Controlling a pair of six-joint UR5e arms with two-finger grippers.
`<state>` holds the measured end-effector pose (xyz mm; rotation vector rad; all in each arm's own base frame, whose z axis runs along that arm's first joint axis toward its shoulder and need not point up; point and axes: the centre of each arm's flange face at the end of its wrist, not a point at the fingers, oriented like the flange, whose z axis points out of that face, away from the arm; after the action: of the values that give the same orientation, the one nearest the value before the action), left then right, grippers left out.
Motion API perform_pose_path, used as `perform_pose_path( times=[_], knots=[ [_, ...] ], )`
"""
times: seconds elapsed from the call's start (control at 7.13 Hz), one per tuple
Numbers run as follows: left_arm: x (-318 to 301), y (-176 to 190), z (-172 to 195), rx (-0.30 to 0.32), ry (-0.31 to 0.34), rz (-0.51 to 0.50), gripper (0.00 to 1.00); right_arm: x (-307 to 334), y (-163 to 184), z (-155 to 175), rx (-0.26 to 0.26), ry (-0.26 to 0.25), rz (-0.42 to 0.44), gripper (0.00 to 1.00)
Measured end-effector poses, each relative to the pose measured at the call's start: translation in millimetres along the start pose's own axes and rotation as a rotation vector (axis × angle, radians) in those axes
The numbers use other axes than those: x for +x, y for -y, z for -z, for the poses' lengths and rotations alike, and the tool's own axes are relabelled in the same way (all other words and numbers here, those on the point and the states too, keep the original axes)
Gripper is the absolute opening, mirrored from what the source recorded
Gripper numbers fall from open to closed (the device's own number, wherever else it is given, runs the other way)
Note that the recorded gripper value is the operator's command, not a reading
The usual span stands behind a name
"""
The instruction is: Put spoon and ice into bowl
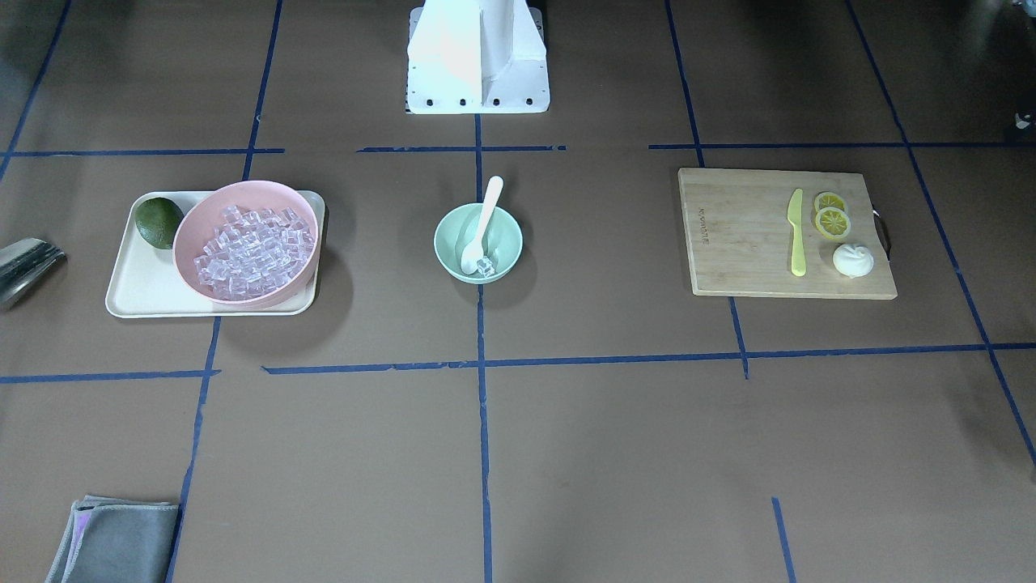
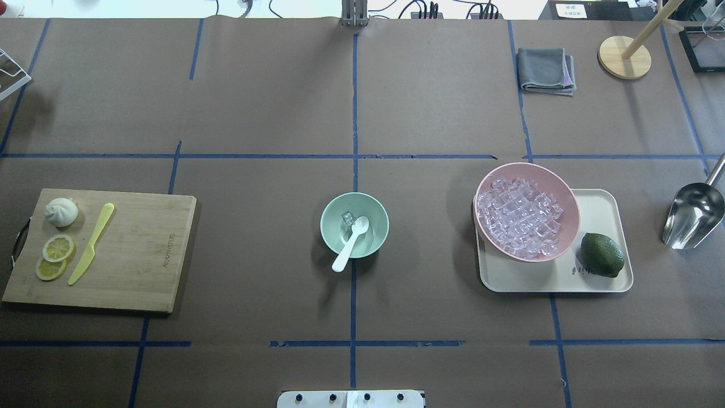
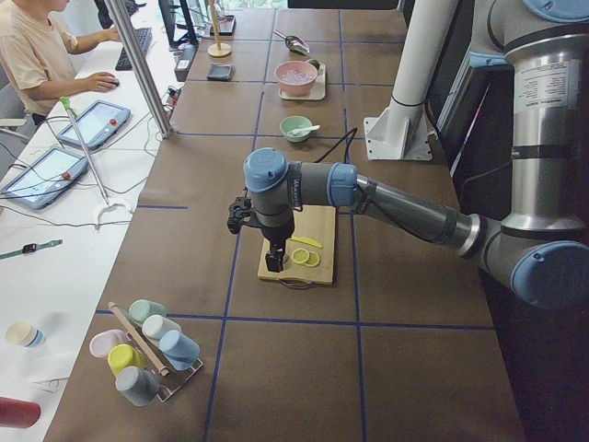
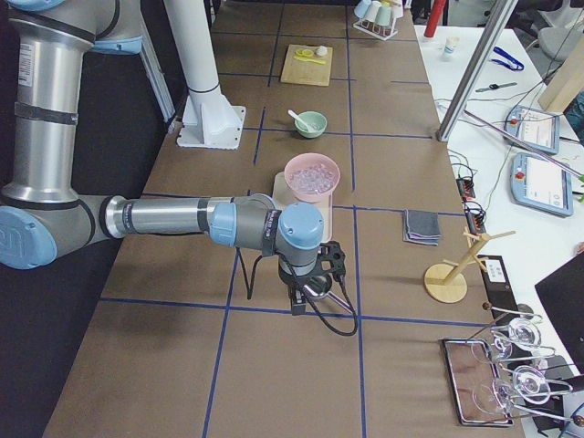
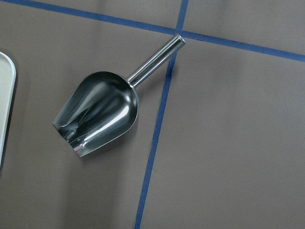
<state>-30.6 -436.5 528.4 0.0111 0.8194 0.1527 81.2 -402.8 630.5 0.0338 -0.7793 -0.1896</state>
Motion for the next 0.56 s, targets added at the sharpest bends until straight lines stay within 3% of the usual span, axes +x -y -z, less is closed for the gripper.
perform_pose_path(
  times=[0.56],
  knots=[
    [-29, -22, -27, -0.057, 0.001, 0.068, 1.0, 6, -9, -8, -0.015, 0.006, -0.019, 1.0]
  ],
)
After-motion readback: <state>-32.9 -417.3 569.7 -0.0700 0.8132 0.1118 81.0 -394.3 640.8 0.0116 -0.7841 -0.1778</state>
